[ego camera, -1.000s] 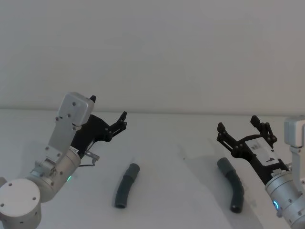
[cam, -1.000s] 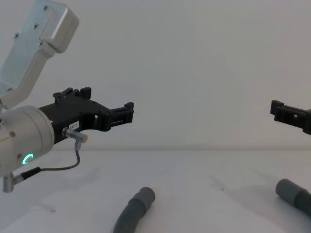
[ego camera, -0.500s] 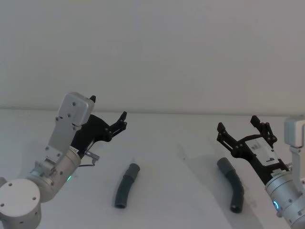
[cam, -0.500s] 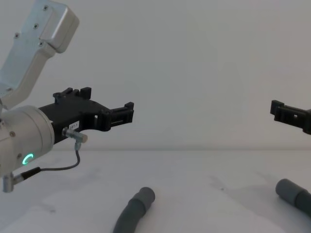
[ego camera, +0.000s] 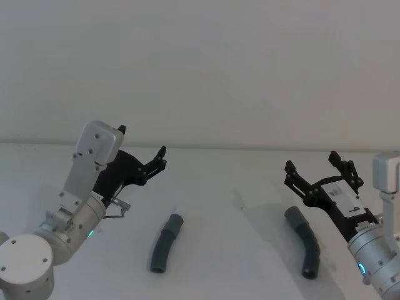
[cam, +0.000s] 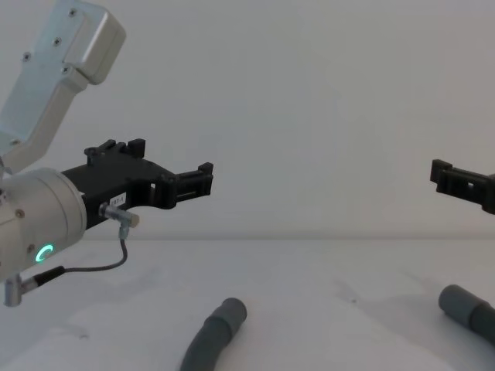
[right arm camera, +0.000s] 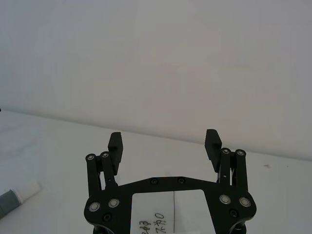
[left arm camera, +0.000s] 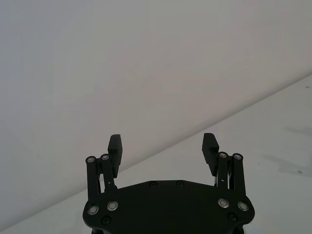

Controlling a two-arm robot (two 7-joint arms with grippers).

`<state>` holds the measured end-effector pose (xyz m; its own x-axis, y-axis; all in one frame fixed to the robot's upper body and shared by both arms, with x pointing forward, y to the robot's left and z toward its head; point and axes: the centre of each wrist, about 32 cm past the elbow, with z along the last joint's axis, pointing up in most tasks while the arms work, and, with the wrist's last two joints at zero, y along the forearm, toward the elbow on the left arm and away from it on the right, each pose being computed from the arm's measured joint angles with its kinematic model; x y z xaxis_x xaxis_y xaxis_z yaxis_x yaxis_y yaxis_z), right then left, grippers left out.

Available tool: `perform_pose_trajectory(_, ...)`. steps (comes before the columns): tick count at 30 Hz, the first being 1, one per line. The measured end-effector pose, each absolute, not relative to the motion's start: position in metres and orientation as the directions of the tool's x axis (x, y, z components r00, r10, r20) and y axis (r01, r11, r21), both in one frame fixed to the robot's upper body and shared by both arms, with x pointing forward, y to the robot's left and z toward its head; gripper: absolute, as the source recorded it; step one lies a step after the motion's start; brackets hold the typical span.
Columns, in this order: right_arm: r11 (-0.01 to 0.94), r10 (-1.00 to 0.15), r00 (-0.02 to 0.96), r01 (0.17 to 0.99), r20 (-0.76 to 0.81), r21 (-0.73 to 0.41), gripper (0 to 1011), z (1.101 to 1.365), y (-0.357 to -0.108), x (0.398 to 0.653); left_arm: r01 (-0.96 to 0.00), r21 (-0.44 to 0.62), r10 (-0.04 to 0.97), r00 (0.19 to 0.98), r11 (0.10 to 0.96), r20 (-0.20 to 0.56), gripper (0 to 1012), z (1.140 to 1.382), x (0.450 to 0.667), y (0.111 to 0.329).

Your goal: Use both hands to pick up one end of the pipe from the table, align the ends, and insert them.

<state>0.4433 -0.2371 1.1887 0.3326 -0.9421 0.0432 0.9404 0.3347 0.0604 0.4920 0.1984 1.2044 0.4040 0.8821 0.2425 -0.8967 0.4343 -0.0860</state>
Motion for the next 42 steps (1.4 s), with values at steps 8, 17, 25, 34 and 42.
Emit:
perform_pose_trajectory(8, 0.335, -0.942, 0.333, 0.94, 0.043, 0.06, 1001, 1.189, -0.237, 0.443, -0.897, -0.086, 0.882, 0.404, 0.434, 0.242, 1001, 1.204, 0.492, 0.198)
perform_pose_trajectory(17, 0.335, -0.942, 0.333, 0.94, 0.043, 0.06, 1001, 1.189, -0.237, 0.443, -0.897, -0.086, 0.882, 0.404, 0.434, 0.242, 1001, 1.205, 0.492, 0.198)
perform_pose_trajectory(25, 0.335, -0.942, 0.333, 0.94, 0.043, 0.06, 1001, 1.189, -0.237, 0.443, -0.893, -0.064, 0.875, 0.419, 0.446, 0.242, 1001, 1.21, 0.489, 0.201)
perform_pose_trajectory(34, 0.335, -0.942, 0.333, 0.94, 0.043, 0.06, 1002, 1.189, -0.237, 0.443, -0.878, 0.022, 0.853, 0.47, 0.478, 0.225, 1001, 1.223, 0.478, 0.21)
perform_pose_trajectory(42, 0.335, -0.942, 0.333, 0.94, 0.043, 0.06, 1002, 1.189, -0.237, 0.443, -0.85, 0.118, 0.828, 0.527, 0.514, 0.194, 1001, 1.238, 0.465, 0.219)
